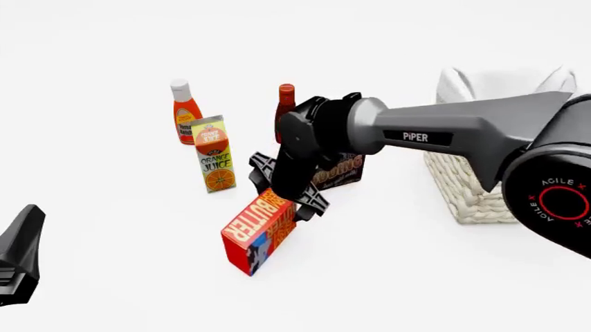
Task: Pick the butter and place it in the basket.
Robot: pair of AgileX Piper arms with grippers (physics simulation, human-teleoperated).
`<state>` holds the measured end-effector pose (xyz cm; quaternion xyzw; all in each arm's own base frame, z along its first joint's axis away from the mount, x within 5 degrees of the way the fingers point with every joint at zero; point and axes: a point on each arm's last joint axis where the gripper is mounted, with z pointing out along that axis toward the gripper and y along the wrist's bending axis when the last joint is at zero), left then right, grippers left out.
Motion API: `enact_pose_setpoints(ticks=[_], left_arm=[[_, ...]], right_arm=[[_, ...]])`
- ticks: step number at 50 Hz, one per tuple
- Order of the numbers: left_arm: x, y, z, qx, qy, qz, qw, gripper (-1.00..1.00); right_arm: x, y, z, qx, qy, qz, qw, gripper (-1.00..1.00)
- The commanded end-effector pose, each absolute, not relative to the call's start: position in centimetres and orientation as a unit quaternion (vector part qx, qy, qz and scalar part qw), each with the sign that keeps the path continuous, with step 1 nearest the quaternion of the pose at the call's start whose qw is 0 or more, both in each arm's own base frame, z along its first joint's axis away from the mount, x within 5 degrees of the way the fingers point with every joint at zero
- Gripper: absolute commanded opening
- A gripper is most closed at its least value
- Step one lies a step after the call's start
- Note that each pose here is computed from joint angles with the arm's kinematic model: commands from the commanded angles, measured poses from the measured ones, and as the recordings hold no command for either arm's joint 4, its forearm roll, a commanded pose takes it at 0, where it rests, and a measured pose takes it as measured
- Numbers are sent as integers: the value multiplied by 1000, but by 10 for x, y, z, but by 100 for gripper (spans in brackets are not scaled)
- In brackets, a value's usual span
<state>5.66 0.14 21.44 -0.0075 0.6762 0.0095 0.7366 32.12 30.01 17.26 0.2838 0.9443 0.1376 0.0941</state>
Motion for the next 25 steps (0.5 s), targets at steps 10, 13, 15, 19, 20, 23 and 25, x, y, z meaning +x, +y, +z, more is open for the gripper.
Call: enact_pose_setpoints(ticks=[10,13,15,19,20,23,25], left_arm=[[57,1,214,-7,676,10,737,100],[57,1,214,-8,676,9,737,100],[57,1,214,-8,676,9,737,100],[57,1,214,-8,676,9,737,100],[57,1,214,-8,676,9,737,100],[57,1,214,-8,676,9,737,100],[57,1,214,-8,676,9,737,100]], right_arm=[[319,333,158,262,945,170,91,-100],[317,338,158,259,947,169,90,-100],[316,339,159,258,947,169,89,-100],[317,339,159,257,948,168,89,-100],[316,339,159,257,948,168,89,-100],[317,338,160,256,948,168,90,-100],[316,338,161,255,948,168,89,-100]])
